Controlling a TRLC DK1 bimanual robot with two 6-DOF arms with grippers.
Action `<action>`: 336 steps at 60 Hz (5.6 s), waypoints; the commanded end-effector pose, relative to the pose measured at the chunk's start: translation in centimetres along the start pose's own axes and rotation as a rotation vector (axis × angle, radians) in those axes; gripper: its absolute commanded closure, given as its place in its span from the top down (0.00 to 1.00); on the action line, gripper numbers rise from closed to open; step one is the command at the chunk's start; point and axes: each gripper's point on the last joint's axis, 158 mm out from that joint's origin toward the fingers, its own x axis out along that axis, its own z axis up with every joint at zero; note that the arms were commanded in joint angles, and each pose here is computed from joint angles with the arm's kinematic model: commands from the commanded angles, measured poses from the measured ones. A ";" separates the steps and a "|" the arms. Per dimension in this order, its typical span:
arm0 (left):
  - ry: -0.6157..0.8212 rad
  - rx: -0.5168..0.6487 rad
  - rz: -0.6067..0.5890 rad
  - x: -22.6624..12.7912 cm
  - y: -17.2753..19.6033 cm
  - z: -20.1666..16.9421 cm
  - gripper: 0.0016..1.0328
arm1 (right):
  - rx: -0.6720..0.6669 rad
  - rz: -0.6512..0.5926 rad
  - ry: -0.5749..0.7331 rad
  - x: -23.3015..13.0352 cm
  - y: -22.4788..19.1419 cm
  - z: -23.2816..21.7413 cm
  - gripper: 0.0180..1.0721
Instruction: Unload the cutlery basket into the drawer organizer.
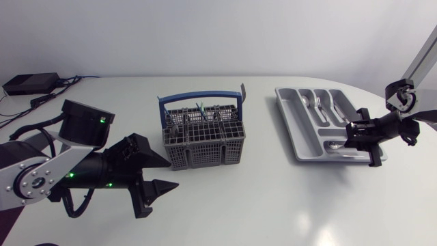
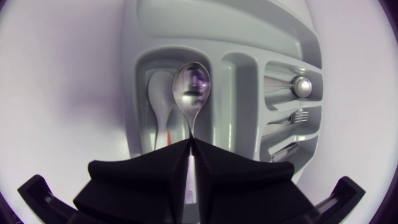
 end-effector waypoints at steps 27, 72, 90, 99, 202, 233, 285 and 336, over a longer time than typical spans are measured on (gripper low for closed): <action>-0.017 -0.027 0.047 -1.5 1.6 0.5 0.67 | 0.078 -0.078 -0.076 -6.7 -1.1 10.8 0.81; -0.066 -0.109 0.086 -2.4 5.3 0.3 0.67 | 0.484 0.293 -0.364 -15.1 3.5 39.9 0.82; -0.097 -0.140 0.063 -1.8 6.3 -0.5 0.67 | 0.649 0.477 -0.433 -14.7 3.9 46.0 0.81; -0.103 -0.148 0.057 -1.6 6.9 -1.0 0.67 | 0.694 0.524 -0.458 -14.2 4.4 48.1 0.81; -0.126 -0.177 0.027 0.6 7.4 -3.2 0.67 | 0.938 0.342 -0.624 -8.5 4.1 52.3 0.11; -0.129 -0.177 0.023 0.5 6.9 -3.1 0.67 | 0.907 0.318 -0.707 -11.0 3.7 52.5 0.06; -0.145 -0.166 0.023 0.2 6.8 -2.1 0.67 | 0.786 0.253 -0.887 -19.0 3.8 53.6 0.06; -0.146 -0.154 0.008 0.5 6.4 -1.5 0.67 | 0.737 0.081 -0.819 -23.8 2.2 41.6 0.06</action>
